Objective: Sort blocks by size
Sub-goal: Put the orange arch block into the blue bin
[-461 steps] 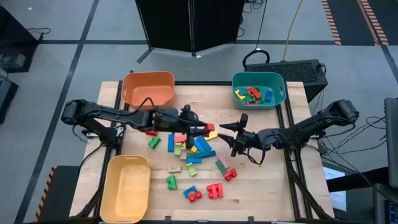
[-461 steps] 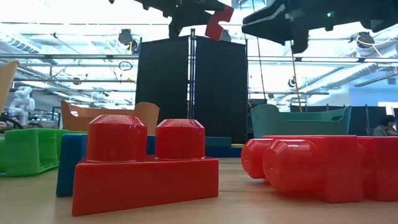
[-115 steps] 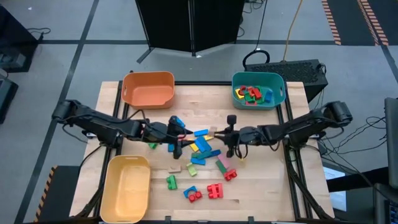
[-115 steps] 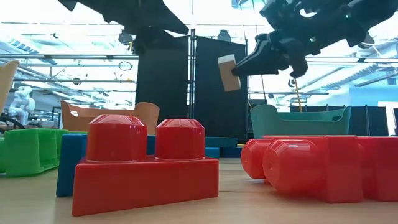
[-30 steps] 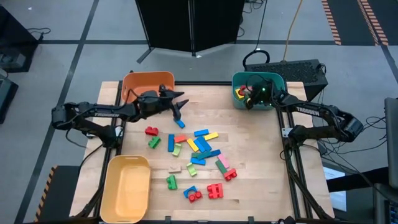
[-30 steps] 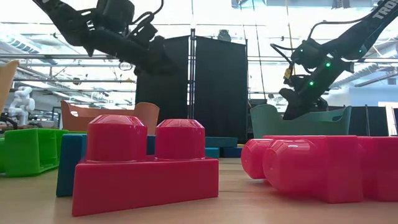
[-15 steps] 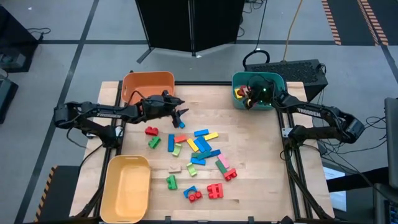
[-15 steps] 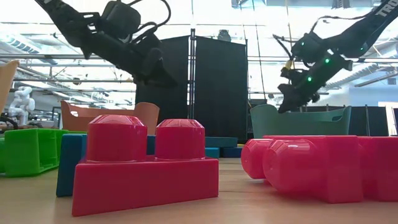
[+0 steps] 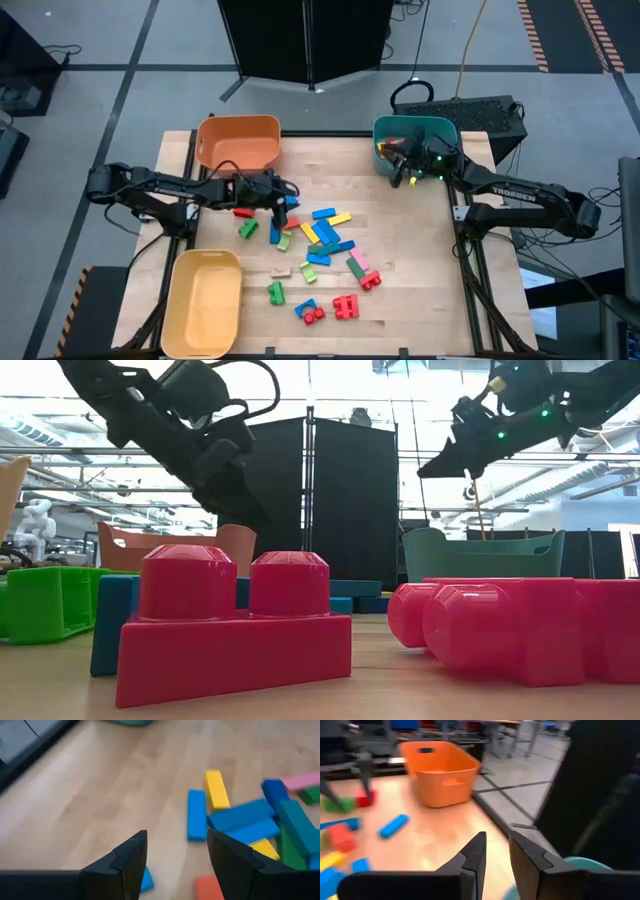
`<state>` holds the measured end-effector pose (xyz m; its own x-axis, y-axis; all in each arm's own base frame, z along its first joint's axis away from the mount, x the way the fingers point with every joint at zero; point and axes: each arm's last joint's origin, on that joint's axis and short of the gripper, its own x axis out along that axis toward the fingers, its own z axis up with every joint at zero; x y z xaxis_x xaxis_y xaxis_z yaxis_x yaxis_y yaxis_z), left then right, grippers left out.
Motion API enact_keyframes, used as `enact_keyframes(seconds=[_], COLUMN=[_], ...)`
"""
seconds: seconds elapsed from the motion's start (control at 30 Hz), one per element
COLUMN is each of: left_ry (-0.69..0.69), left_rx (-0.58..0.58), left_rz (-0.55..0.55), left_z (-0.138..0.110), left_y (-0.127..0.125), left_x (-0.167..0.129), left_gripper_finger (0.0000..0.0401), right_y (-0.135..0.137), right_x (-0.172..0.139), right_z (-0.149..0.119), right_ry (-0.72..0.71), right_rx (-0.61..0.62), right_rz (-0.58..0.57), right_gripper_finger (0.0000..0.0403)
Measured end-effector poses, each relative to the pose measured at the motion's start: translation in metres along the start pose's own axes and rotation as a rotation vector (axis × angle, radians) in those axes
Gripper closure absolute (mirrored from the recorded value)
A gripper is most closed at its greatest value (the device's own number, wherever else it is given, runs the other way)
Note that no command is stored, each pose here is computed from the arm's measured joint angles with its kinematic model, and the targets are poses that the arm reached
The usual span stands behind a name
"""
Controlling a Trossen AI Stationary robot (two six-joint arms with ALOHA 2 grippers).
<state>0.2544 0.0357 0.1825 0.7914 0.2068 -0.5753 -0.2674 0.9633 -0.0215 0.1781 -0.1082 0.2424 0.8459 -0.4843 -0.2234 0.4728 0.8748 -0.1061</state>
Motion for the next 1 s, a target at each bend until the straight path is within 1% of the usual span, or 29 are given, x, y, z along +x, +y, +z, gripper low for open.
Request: enact_keyframes(seconds=[0.3, 0.7, 0.83, 1.0], left_ry=[0.032, 0.155, 0.167, 0.171], left_rx=[0.006, -0.028, -0.036, -0.016], left_rz=[-0.074, -0.022, -0.012, -0.014], left_z=[-0.006, -0.020, -0.021, -0.021], left_y=[-0.024, -0.030, -0.030, -0.030], left_x=[-0.003, -0.006, -0.007, -0.006], left_gripper_finger=[0.0198, 0.0195, 0.0180, 0.0144], right_y=[0.024, 0.049, 0.058, 0.067], right_x=[0.007, 0.024, 0.032, 0.043], right_z=[-0.003, -0.012, -0.017, -0.027], right_ry=[0.018, 0.024, 0.030, 0.042], right_rx=[-0.033, -0.082, -0.110, -0.124], right_rz=[0.113, 0.212, 0.242, 0.268], right_gripper_finger=[0.0332, 0.0332, 0.0332, 0.0332])
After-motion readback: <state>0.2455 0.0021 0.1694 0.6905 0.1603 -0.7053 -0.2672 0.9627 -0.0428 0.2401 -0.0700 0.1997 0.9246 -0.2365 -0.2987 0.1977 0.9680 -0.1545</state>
